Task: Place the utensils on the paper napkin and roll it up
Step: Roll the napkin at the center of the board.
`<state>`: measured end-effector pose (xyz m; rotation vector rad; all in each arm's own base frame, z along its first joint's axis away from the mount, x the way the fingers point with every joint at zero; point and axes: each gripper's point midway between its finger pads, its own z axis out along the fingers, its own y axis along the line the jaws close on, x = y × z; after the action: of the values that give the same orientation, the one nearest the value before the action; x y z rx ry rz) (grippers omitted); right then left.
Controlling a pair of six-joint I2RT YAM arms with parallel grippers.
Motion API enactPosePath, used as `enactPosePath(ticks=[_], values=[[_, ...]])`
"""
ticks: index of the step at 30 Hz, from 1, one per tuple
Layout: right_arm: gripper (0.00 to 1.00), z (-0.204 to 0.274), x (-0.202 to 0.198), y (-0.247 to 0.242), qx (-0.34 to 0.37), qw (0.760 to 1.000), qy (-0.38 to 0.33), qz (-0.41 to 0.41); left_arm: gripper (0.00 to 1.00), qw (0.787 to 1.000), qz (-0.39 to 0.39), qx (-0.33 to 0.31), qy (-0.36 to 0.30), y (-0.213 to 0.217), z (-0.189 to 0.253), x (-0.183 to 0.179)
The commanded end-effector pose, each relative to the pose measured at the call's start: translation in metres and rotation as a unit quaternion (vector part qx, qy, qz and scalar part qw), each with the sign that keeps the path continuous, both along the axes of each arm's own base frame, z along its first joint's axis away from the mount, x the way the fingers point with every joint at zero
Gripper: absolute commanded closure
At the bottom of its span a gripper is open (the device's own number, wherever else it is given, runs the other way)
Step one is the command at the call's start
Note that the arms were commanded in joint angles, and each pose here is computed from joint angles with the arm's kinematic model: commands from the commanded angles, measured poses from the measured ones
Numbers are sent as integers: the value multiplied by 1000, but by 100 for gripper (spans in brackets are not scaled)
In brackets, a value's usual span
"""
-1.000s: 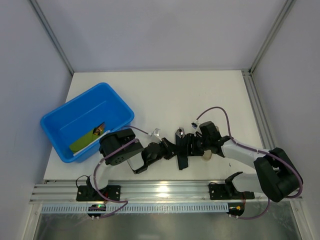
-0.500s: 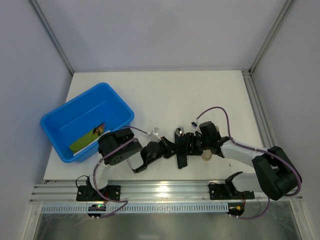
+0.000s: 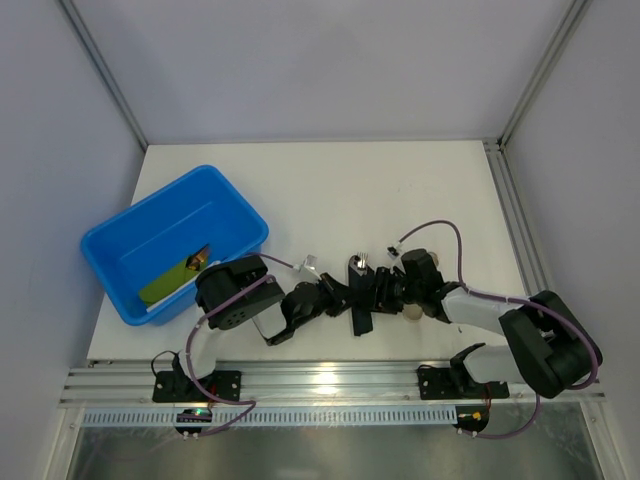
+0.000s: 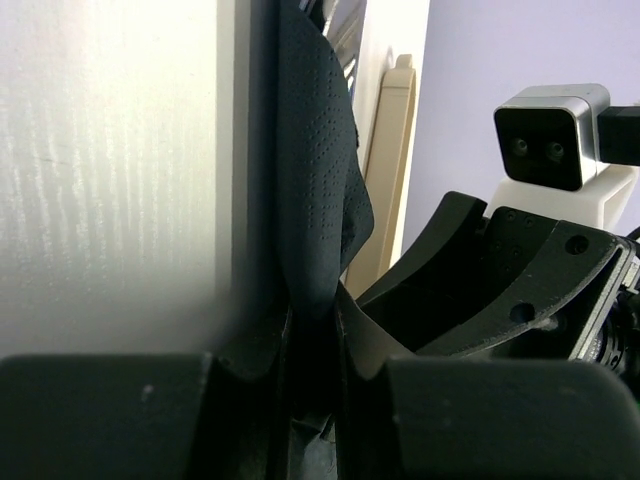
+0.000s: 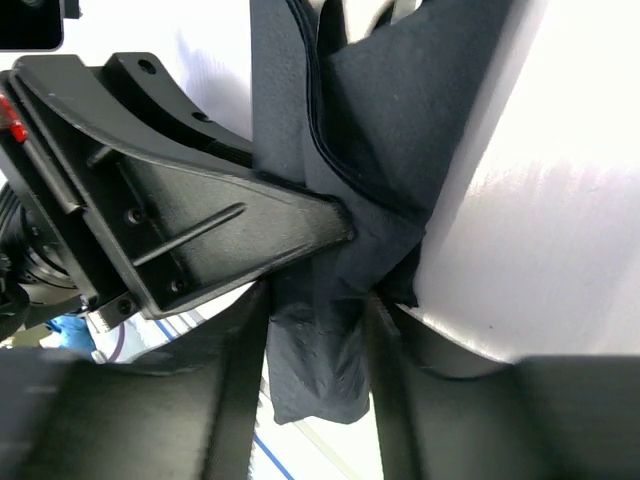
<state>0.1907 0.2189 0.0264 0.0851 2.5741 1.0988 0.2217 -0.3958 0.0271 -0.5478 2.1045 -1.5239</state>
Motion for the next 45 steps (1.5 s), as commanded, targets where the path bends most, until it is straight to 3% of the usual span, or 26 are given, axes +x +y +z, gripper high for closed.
enactPosePath(ticks=[1, 9, 15, 18, 24, 27, 34, 45], values=[[61, -11, 8, -5, -10, 999, -17, -26, 100, 990, -33, -116, -66, -19, 69, -8], [62, -8, 15, -10, -8, 997, -62, -41, 100, 990, -36, -118, -62, -21, 68, -9], [67, -10, 12, -14, -17, 997, -58, -39, 100, 991, -36, -116, -63, -21, 67, -10], [53, -5, 12, -17, -31, 997, -65, -35, 100, 992, -37, -107, -63, -20, 64, -10], [37, 28, 20, -24, -46, 993, -101, -35, 100, 992, -46, -93, -73, -20, 61, -11], [34, 38, 23, -36, -64, 991, -105, -49, 100, 993, -47, -81, -77, -18, 58, -10], [34, 41, 38, -57, -93, 989, -83, -75, 100, 993, -54, -70, -81, -18, 57, -11], [41, 11, 16, -53, -99, 995, -10, -29, 100, 992, -76, -62, -74, -25, 53, -14]])
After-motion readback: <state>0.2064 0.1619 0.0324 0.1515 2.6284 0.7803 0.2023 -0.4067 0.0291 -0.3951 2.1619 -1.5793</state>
